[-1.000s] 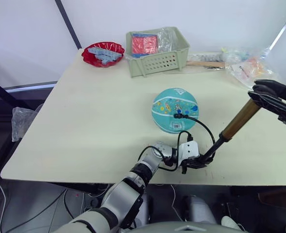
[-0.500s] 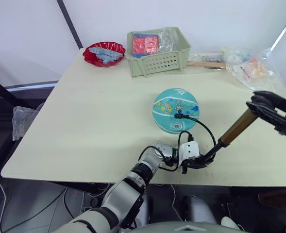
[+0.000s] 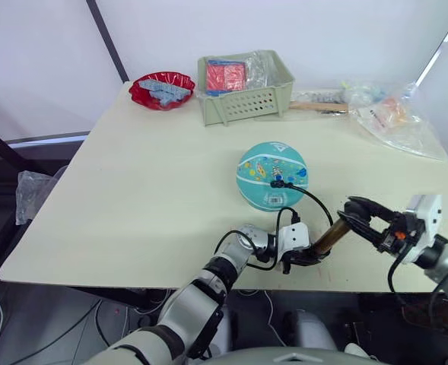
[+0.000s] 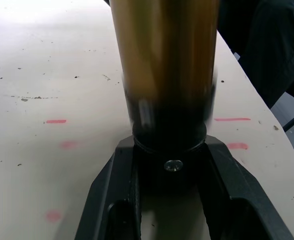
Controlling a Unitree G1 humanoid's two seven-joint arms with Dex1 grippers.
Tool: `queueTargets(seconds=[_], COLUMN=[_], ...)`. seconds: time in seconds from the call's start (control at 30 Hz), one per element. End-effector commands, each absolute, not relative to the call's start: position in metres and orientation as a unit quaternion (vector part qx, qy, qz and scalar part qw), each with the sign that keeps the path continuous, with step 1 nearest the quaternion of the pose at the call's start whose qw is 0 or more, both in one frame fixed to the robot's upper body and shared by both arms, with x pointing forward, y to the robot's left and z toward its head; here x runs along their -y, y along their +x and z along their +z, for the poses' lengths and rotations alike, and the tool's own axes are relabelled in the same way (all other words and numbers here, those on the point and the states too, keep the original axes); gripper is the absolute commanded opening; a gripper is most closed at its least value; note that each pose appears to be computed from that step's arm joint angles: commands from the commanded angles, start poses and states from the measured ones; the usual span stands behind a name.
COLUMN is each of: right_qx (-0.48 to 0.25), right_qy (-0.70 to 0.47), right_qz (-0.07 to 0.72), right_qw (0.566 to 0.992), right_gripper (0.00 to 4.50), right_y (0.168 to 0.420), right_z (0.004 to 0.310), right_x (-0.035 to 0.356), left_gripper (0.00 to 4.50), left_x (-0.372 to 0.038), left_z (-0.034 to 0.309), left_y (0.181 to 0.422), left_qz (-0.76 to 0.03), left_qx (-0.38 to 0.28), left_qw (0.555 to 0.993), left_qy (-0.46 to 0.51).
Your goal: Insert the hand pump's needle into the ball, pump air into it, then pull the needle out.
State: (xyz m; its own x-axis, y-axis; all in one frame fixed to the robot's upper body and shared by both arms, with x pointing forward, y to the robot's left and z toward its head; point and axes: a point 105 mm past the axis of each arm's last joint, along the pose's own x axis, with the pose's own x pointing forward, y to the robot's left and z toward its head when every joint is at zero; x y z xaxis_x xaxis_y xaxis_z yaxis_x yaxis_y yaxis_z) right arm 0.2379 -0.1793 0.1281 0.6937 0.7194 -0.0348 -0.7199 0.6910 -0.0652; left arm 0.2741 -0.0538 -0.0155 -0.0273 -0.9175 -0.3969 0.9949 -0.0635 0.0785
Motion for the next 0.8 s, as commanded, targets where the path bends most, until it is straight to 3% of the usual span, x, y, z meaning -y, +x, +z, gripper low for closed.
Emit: queueTargets(seconds=[0.03, 0.4, 0.7, 0.8], right_qx=[-0.069, 0.089, 0.182, 0.198], right_qy=[-0.024, -0.012, -0.014, -0.011], right_qz=[0.400, 0.398, 0.419, 0.419], right_qw=[0.913, 0.913, 0.890, 0.886], right_gripper=[1.65, 1.65, 1.65, 1.65], right_y=[0.230, 0.239, 0.226, 0.224], right_z=[0.094, 0.210, 0.311, 0.326], right_x=[0.173, 0.198, 0.215, 0.217], left_gripper=[1.03, 1.03, 1.03, 1.03], left_x=[0.039, 0.039, 0.041, 0.041], left_z=[-0.049, -0.050, -0.049, -0.049], left_y=[0.255, 0.254, 0.255, 0.254], left_qz=[-0.714, -0.716, -0.717, -0.718], left_qx=[-0.187, -0.188, -0.187, -0.186], left_qw=[0.651, 0.648, 0.646, 0.646], left_qy=[0.177, 0.179, 0.180, 0.181])
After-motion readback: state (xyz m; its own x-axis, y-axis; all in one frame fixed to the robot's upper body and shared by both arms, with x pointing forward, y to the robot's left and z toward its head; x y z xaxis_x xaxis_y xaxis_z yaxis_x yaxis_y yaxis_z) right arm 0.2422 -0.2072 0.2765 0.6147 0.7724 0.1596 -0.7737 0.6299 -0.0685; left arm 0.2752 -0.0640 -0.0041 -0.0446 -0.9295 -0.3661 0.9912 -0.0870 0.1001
